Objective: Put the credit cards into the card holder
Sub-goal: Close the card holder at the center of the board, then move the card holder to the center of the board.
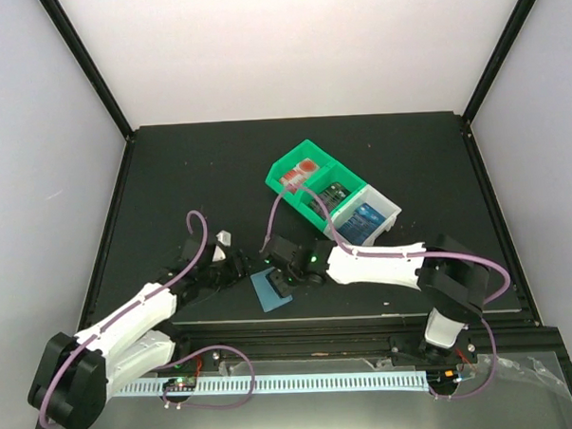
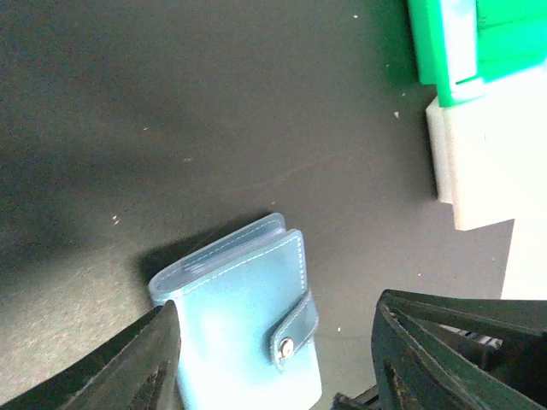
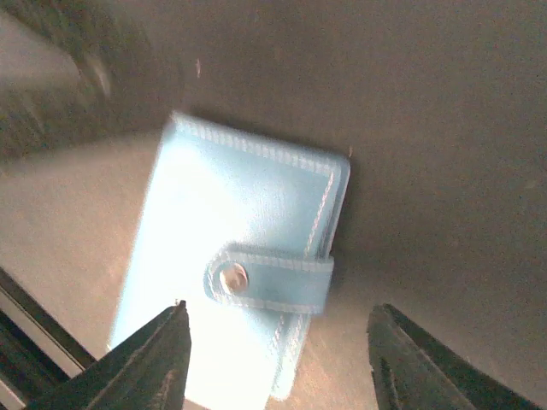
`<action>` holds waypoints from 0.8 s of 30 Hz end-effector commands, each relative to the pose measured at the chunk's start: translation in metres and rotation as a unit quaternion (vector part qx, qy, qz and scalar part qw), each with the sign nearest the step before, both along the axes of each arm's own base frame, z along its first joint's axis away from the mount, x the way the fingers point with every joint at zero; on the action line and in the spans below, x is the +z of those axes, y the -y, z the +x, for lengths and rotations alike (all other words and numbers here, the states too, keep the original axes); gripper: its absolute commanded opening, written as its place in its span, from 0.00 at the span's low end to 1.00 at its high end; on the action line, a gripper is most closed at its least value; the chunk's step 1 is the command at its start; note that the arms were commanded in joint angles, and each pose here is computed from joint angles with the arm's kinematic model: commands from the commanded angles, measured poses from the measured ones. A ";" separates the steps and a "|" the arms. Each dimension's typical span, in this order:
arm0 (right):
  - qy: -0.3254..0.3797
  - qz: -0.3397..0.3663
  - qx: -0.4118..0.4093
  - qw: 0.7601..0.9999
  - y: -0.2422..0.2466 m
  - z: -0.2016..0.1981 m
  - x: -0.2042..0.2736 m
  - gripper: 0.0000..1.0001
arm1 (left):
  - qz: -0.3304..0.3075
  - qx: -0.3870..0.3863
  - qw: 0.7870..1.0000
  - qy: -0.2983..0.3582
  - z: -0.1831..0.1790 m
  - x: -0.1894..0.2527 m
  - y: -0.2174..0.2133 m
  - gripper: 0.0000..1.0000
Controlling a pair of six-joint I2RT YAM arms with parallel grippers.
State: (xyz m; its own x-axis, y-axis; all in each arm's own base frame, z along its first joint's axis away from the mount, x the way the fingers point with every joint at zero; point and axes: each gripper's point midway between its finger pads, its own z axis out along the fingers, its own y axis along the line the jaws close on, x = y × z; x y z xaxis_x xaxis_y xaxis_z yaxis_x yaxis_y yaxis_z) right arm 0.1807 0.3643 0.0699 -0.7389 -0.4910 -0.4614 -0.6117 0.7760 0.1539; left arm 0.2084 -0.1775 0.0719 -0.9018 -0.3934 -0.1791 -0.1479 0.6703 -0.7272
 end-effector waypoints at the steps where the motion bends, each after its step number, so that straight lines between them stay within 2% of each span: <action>1: -0.049 -0.056 0.075 0.994 0.032 -0.040 -0.027 0.62 | 0.059 -0.012 0.998 -0.018 -0.013 -0.011 -0.017 0.65; 6: -0.080 -0.046 0.127 0.988 0.033 -0.068 -0.038 0.68 | 0.074 -0.018 0.997 -0.017 -0.022 -0.017 -0.024 0.67; 11: -0.072 -0.061 0.110 0.989 0.021 -0.058 -0.049 0.65 | 0.071 -0.022 0.997 -0.012 -0.024 -0.013 -0.024 0.67; 17: -0.040 -0.066 0.062 0.995 0.004 -0.034 -0.055 0.60 | 0.092 0.000 0.996 0.009 -0.018 0.002 -0.033 0.71; 24: 0.021 -0.032 -0.053 0.998 -0.023 0.010 -0.034 0.59 | 0.179 0.077 0.979 0.060 0.000 0.049 -0.073 0.80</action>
State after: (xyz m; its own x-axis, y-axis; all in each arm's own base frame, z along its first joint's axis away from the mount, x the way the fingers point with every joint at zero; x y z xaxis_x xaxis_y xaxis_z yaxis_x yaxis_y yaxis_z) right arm 0.1578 0.3707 0.0195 -0.7224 -0.5964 -0.3500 -0.6610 0.7442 0.0962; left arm 0.1958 -0.1348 0.0894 -0.8751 -0.3737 -0.3075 -0.1505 0.8140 -0.5610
